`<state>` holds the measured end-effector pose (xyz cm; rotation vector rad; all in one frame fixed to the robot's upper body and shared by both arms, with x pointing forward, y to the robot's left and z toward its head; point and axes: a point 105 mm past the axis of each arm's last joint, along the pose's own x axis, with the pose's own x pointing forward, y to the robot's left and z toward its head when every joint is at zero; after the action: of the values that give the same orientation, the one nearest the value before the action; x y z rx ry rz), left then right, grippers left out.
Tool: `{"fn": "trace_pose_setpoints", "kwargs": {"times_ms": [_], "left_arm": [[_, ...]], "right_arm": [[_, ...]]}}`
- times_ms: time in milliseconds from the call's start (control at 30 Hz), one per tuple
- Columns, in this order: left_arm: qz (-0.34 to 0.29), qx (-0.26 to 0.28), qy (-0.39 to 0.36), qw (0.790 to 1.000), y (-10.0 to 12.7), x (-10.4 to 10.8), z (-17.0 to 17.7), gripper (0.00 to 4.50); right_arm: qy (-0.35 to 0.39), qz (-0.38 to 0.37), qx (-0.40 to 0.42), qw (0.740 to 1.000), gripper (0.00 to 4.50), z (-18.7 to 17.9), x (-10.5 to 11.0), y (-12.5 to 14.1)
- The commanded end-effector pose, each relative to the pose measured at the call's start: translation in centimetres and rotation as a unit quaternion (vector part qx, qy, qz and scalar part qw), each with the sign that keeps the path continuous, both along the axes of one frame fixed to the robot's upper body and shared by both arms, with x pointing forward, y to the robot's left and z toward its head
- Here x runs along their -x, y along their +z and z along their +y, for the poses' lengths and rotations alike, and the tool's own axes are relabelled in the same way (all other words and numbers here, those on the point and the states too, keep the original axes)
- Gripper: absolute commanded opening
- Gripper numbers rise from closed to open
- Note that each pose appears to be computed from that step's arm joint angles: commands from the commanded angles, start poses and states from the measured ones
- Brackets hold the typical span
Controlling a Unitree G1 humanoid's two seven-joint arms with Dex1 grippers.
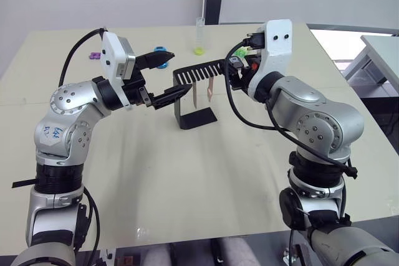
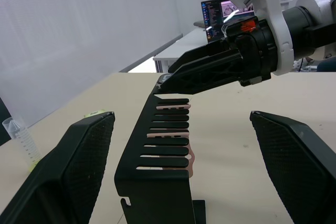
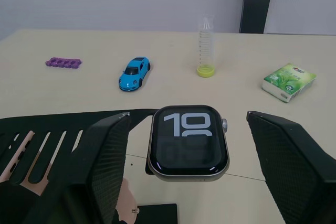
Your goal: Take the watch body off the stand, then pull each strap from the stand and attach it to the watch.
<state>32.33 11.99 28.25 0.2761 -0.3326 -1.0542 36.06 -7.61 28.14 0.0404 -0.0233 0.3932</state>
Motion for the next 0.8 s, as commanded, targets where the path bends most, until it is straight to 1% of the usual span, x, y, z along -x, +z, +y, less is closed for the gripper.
{"fn": "trace_pose_setpoints", "kwargs": {"times_ms": [33, 467, 500, 533, 800], "left_arm": [[-0.036, 0.000, -0.006, 0.999, 1.54, 0.85, -0.33, 4.50], [-0.038, 0.000, -0.008, 0.999, 1.67, 0.81, -0.45, 4.50], [-0.038, 0.000, -0.008, 0.999, 1.69, 0.80, -0.46, 4.50], [-0.039, 0.000, -0.008, 0.999, 1.71, 0.78, -0.48, 4.50], [-0.039, 0.003, -0.008, 0.999, 1.78, 0.74, -0.55, 4.50]], "right_arm": [[0.011, -0.029, -0.005, 1.000, 3.94, 0.36, 0.37, 1.29], [0.011, -0.027, 0.000, 1.000, 3.94, 0.34, 0.22, 1.20], [0.011, -0.027, 0.000, 1.000, 3.44, 0.35, 0.20, 1.19], [0.011, -0.026, 0.001, 1.000, 3.24, 0.35, 0.18, 1.17], [0.013, -0.027, 0.004, 1.000, 3.24, 0.43, 0.30, 1.18]]}}
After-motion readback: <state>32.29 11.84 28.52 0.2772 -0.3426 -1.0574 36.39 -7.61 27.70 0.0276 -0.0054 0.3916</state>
